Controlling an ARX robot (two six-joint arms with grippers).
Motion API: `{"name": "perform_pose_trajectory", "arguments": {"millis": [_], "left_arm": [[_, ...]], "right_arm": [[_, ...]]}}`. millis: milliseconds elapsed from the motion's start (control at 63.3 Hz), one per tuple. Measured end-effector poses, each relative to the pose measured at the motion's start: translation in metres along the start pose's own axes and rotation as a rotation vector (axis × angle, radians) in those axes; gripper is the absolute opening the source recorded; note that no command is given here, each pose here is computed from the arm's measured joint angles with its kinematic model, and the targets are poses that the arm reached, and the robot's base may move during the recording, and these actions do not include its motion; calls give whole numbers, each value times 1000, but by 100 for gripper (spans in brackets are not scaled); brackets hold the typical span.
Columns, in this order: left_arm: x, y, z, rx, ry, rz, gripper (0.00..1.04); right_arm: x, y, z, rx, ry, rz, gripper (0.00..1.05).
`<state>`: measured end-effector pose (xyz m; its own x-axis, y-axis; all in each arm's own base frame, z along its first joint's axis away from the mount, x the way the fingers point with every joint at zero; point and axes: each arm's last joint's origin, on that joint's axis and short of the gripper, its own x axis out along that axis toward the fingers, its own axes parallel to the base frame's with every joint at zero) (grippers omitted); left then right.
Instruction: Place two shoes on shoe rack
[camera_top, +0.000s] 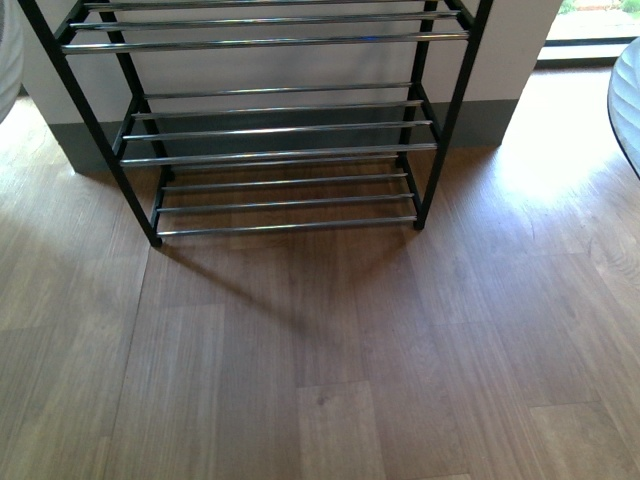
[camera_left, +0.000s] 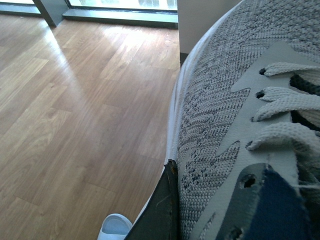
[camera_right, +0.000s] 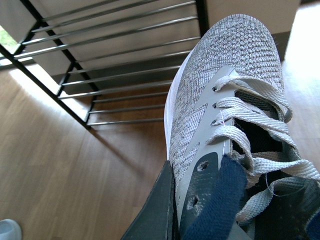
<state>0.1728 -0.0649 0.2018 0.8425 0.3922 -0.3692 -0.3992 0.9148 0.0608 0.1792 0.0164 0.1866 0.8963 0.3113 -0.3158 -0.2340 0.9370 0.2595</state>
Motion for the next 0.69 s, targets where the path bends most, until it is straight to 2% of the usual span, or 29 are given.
{"name": "perform_pose_trajectory", "arguments": {"millis": [695], "left_arm": [[0, -1, 0, 0, 4, -12, 2]], "right_arm": [[0, -1, 0, 1, -1, -16, 1]]}}
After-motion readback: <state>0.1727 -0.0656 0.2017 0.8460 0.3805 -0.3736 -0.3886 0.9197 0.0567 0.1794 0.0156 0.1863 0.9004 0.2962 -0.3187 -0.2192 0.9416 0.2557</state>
